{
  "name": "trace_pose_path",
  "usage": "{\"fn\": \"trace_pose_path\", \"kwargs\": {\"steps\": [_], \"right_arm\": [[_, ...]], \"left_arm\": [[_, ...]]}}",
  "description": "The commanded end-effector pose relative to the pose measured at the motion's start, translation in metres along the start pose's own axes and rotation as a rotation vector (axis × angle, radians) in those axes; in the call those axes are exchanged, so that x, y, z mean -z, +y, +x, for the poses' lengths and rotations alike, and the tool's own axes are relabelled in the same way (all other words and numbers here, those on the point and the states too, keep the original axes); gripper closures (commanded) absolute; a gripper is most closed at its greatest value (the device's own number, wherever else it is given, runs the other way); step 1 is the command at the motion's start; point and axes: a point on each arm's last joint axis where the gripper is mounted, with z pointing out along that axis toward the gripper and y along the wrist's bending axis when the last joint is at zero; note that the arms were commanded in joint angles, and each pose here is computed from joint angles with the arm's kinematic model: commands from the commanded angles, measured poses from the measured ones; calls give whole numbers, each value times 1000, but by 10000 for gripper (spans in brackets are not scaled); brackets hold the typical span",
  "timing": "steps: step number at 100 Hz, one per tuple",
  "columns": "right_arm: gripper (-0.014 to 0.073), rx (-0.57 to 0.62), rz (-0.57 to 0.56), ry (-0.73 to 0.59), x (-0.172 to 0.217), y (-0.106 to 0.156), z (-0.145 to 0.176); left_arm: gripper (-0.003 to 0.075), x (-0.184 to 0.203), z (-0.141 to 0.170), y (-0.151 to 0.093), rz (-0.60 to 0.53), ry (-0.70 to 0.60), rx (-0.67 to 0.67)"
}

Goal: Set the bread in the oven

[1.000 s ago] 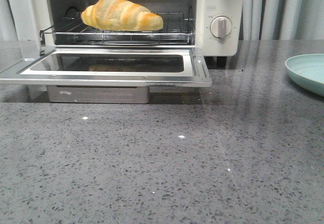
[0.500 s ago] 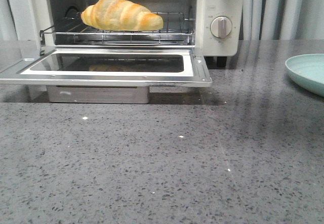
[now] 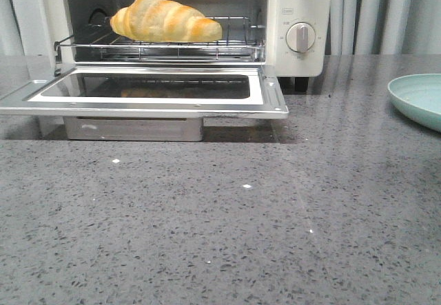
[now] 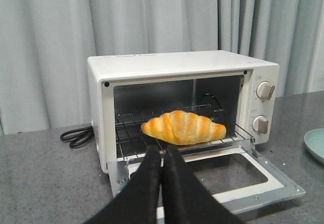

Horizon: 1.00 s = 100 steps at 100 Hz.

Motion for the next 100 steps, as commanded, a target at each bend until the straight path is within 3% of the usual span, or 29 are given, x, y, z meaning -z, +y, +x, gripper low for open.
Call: {"fn": "trace_pose_path", "kwargs": {"steps": [1, 23, 36, 55, 100], "right_arm": [[662, -28, 57, -128, 11, -11, 5], [662, -125, 128, -241, 32, -30, 42], [662, -171, 181, -254, 38, -39, 64], [662, -232, 290, -233, 41, -51, 87], [662, -262, 362, -186, 42, -57, 106]], "left_arm": [[742, -2, -5, 3, -24, -56, 49], [742, 8, 4, 3, -41, -116, 57], [742, 19, 7, 2, -52, -177, 28], [742, 21, 19, 2, -51, -168, 27], [742, 19, 26, 0, -21, -113, 44]]}}
